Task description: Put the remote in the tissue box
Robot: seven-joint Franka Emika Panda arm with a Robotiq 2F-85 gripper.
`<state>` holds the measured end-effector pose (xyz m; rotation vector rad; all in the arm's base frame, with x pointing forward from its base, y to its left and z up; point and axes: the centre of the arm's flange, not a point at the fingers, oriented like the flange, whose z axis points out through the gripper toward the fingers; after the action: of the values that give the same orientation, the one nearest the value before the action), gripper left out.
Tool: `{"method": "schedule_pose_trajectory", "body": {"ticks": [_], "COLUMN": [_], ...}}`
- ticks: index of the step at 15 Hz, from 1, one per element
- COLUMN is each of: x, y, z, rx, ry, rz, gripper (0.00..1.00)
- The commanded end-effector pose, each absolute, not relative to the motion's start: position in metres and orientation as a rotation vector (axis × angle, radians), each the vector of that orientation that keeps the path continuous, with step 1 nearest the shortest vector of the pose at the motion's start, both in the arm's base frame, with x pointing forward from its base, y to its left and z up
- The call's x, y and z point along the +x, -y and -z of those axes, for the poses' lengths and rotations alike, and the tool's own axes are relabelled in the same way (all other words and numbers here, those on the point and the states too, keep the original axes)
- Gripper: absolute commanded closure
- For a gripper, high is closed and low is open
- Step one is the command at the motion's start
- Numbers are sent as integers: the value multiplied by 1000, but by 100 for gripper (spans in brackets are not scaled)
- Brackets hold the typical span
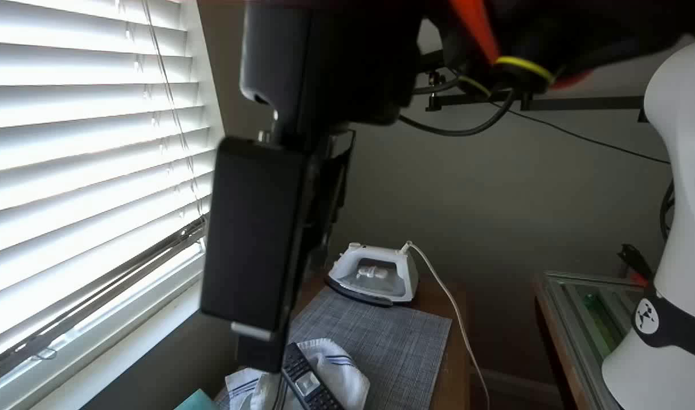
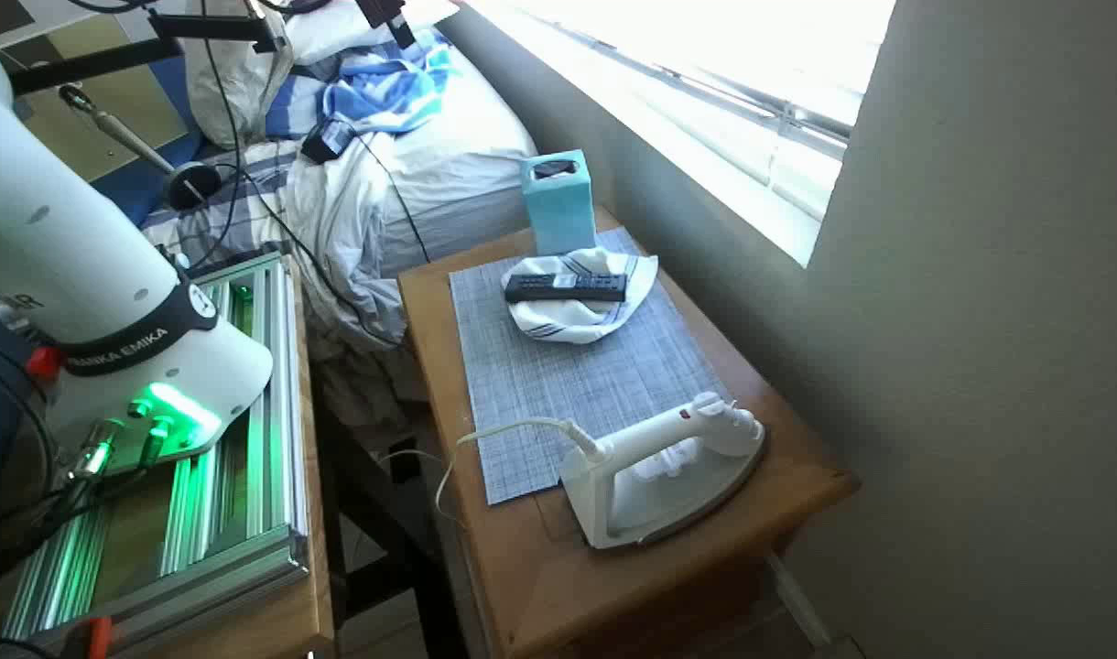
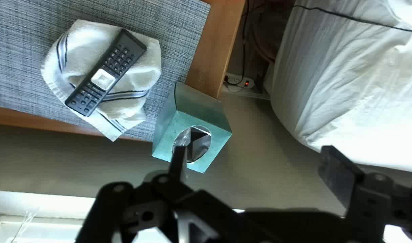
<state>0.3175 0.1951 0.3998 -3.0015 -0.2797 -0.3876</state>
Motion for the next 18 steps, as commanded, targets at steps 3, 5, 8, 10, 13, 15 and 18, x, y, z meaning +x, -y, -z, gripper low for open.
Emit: {"method": "schedule_pose_trajectory", "body": {"ticks": [3,5,8,10,13,15,18], "x": [322,331,346,359,372,377,385], "y": [-176,-149,-98,-64,-25,-13,-12], "z": [-407,-417,-423,-415,-382,-357,-376], "rx": [-3011,-3006,-2936,-2906,-2853,-2793,-2790], "ry": [196,50,-199,-340,-546,-644,-617], "rz": [433,477,492,451,390,359,326], "gripper": [0,0,0,0,0,0,0]}}
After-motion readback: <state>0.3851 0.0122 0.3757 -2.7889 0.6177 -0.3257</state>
